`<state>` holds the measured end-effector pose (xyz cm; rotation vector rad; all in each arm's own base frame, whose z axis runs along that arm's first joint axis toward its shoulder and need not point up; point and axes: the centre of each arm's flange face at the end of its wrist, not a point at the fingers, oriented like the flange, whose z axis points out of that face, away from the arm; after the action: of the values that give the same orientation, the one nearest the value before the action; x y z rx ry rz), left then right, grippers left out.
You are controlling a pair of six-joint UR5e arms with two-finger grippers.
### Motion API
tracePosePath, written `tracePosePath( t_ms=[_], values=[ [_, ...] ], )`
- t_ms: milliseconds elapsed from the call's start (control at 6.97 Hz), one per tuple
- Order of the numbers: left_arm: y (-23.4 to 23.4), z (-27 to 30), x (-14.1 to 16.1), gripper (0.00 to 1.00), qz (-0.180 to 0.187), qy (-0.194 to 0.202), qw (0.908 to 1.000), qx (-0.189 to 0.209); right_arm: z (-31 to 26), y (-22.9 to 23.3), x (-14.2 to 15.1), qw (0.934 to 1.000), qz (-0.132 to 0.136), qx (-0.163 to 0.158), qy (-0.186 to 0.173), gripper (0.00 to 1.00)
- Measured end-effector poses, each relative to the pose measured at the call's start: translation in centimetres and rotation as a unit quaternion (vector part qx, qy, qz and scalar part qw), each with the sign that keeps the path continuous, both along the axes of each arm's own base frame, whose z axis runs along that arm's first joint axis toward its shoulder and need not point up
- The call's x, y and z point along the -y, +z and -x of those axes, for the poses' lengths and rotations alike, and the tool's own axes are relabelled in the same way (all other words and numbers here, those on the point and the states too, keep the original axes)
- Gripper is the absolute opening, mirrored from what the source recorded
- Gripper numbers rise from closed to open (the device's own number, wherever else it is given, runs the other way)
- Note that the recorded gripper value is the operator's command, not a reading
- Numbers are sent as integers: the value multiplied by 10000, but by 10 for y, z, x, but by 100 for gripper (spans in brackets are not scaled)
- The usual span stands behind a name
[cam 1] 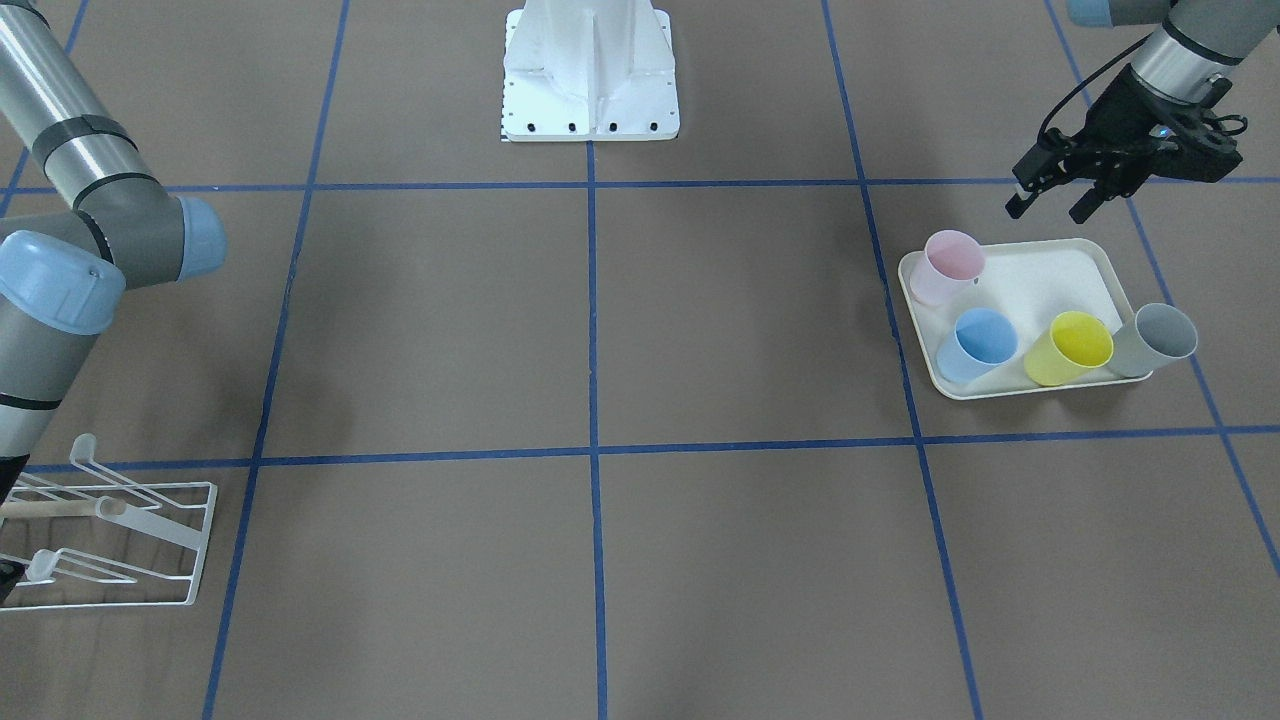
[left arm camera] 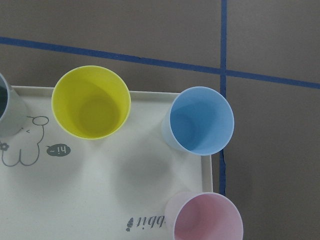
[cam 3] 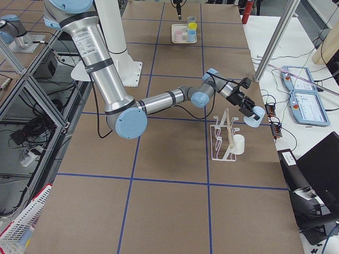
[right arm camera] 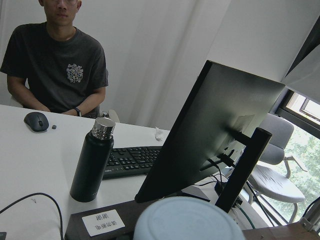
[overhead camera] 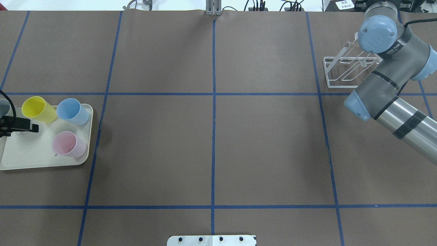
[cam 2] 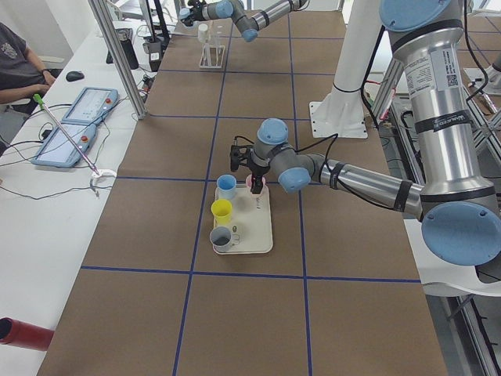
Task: Transfer IKEA cup to right arm and place on rack
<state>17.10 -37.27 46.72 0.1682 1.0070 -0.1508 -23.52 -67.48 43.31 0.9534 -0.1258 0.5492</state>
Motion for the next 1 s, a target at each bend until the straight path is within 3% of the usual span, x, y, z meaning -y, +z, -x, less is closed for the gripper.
tracePosePath(
  t_ms=[1004],
  values=[
    [-7,-4,4,100,79,73,9999,-22,19,16,-15,9997,115,40,-206,0]
  ],
)
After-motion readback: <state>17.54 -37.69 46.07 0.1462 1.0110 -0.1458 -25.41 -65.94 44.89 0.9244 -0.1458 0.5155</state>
